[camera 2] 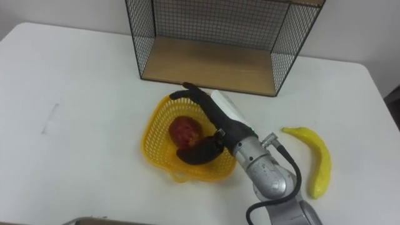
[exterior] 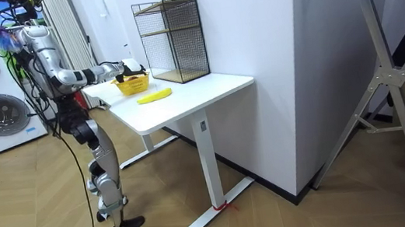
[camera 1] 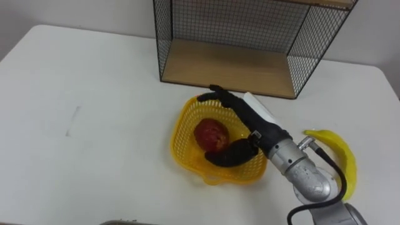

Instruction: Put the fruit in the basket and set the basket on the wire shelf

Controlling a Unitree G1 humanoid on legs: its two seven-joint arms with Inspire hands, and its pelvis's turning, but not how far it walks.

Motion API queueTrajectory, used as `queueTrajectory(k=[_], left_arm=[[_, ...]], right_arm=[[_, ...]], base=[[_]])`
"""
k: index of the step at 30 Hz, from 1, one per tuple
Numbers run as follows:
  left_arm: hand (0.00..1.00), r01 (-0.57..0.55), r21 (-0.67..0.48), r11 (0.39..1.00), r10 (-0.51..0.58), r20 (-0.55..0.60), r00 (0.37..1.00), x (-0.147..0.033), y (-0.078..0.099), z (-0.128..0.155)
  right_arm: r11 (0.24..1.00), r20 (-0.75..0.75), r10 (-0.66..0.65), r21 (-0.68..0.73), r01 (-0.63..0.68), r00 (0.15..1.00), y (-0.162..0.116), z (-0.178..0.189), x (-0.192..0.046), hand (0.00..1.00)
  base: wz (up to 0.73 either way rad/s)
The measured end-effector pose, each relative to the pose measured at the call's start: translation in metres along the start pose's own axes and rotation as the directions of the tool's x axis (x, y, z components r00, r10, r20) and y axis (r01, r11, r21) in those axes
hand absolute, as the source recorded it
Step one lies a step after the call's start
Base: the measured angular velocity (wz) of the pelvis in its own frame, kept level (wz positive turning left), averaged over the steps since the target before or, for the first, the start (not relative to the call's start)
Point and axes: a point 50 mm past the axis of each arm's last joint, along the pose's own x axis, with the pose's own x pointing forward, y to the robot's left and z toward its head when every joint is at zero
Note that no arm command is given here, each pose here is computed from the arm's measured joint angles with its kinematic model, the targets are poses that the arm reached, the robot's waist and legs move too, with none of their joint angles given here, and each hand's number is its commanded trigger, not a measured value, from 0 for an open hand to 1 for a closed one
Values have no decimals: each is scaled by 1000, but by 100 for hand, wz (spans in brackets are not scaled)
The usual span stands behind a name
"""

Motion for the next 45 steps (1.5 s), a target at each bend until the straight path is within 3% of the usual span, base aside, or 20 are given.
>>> queueTrajectory(k=[6, 11, 16, 28, 35, 41, 45], left_arm=[[0, 4, 0, 1000, -4, 0, 1000, 0, 0, 0], [0, 6, -24, 1000, -7, -25, 1000, -1, -3, -7], [0, 2, -71, 997, -6, -65, 998, -5, -7, -22], [0, 4, -86, 996, -12, -98, 995, -9, -12, -34], [0, 2, -90, 996, -11, -101, 995, -9, -12, -35], [0, -14, -106, 994, 2, -114, 993, -11, -11, -39], [0, -25, -119, 993, 11, -115, 993, -11, -9, -39]], right_arm=[[999, 6, -17, 50, 17, 1000, -3, 0, 0, 0], [974, 9, -132, 185, 128, 991, -29, -5, -4, 0], [874, -24, -313, 383, 298, 949, -60, -16, -15, 0], [624, -137, -555, 584, 520, 820, -99, -35, -37, 0], [620, -174, -602, 514, 593, 780, -102, -37, -40, 0], [664, -248, -641, 295, 687, 726, -105, -53, -42, 0], [645, -308, -677, 189, 741, 668, -110, -68, -47, 0]], base=[[0], [5], [-6], [-1], [-2], [0], [0]])
